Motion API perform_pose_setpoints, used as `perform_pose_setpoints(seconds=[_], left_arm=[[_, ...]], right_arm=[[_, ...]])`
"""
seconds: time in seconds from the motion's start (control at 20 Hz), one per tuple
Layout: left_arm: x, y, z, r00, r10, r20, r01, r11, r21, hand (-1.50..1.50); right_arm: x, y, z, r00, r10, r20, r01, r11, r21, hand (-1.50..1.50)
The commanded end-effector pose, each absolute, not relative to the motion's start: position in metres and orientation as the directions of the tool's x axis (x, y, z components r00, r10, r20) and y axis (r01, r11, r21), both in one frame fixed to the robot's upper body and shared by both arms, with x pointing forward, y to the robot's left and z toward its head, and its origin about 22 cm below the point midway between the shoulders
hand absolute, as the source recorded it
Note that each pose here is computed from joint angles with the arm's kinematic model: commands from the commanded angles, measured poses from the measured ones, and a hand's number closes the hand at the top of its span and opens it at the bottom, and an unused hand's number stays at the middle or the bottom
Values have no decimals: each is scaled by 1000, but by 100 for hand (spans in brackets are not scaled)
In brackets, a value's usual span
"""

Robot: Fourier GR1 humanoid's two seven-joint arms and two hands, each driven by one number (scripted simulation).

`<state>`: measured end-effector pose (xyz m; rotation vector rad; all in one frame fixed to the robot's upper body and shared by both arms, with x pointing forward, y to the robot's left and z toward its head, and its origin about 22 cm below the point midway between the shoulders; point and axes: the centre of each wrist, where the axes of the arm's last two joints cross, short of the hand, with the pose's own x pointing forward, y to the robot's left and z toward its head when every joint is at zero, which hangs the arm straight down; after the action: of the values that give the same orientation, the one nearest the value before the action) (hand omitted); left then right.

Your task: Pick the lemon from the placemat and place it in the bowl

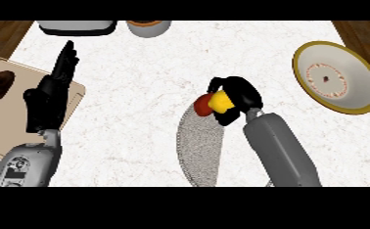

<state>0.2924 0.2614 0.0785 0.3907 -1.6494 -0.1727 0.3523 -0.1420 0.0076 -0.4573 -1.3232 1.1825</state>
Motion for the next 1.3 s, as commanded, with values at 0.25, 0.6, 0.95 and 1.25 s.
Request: perform_pose_setpoints(seconds=[0.25, 0.6, 0.95, 1.25], left_arm=[[294, 261, 75, -65, -340, 938, -138, 934, 329, 0], [297, 277, 85, -75, -363, 929, -160, 924, 348, 0], [289, 264, 76, -74, -358, 931, -172, 924, 342, 0], [285, 262, 75, -83, -350, 933, -146, 930, 336, 0]], right_arm=[[357, -85, 95, 61, 701, 710, 116, 702, -703, 150], [347, -56, 122, 223, 714, 663, 360, 572, -737, 150], [369, -134, 129, 275, 653, 706, 501, 529, -685, 150], [361, -202, 122, 235, 612, 755, 627, 498, -599, 150]])
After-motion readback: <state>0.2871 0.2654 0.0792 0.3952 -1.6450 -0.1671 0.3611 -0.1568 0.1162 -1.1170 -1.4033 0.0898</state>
